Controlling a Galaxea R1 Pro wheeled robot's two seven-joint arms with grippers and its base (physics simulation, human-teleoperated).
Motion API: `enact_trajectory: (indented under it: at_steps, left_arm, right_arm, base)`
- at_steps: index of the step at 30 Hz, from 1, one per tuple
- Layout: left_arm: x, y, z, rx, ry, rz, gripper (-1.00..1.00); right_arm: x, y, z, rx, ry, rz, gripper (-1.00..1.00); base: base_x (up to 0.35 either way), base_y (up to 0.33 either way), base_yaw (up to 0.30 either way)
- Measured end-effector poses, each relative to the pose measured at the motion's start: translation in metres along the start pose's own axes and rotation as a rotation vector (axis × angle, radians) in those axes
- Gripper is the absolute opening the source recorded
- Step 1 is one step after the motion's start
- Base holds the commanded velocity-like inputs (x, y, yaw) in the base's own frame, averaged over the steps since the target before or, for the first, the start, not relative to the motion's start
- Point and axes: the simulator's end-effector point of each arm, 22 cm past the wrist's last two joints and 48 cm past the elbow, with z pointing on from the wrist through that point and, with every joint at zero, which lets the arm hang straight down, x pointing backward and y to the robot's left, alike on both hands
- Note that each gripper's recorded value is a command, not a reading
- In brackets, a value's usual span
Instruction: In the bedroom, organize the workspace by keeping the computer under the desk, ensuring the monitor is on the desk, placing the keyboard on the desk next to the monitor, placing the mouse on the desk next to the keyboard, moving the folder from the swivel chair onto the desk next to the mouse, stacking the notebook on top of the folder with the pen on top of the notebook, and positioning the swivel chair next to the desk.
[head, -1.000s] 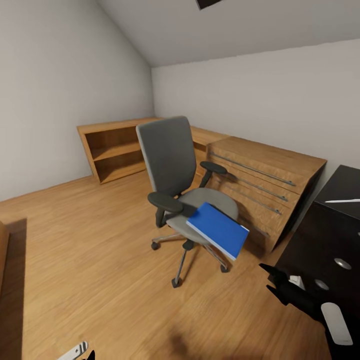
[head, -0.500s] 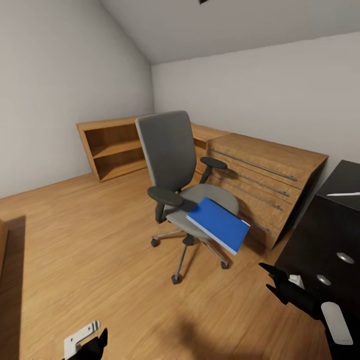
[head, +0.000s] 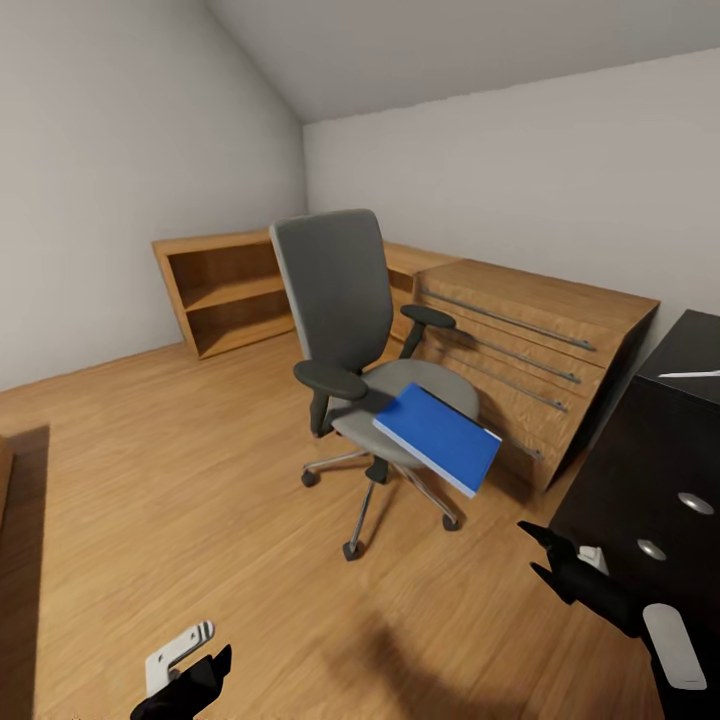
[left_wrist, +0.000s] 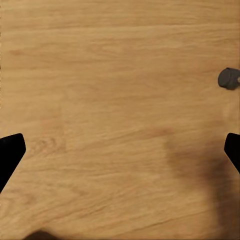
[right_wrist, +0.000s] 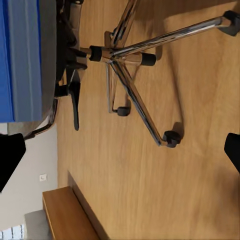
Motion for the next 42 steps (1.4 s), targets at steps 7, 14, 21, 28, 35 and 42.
enact_trajectory:
  at_steps: [7,14,21,28,35,42]
  left_arm:
    - [0.01,0.004,0.009,0.001,0.001,0.003,1.0]
    - [0.011,0.003,0.009,0.003,0.002,0.003,1.0]
    - [0.011,0.003,0.009,0.003,0.002,0.005,1.0]
    - [0.014,0.001,0.009,0.007,0.009,0.011,1.0]
    - [0.018,0.001,0.01,0.008,0.017,0.014,1.0]
    - [0.021,0.002,0.011,0.005,0.022,0.016,1.0]
  right_arm:
    - [0.004,-0.004,0.003,-0.042,0.001,0.0,1.0]
    - [0.003,0.007,0.002,-0.092,0.002,-0.003,1.0]
    - [0.005,0.013,0.002,-0.115,0.009,-0.01,1.0]
    - [0.02,0.035,0.006,-0.195,0.054,-0.037,1.0]
    - [0.021,0.039,0.006,-0.211,0.059,-0.043,1.0]
    - [0.017,0.039,0.004,-0.209,0.057,-0.05,1.0]
  base:
    - [0.0,0.0,0.0]
    - [0.0,0.0,0.0]
    - [0.0,0.0,0.0]
    - [0.0,0.0,0.0]
    - [0.053,0.0,0.0]
    - [0.038,0.0,0.0]
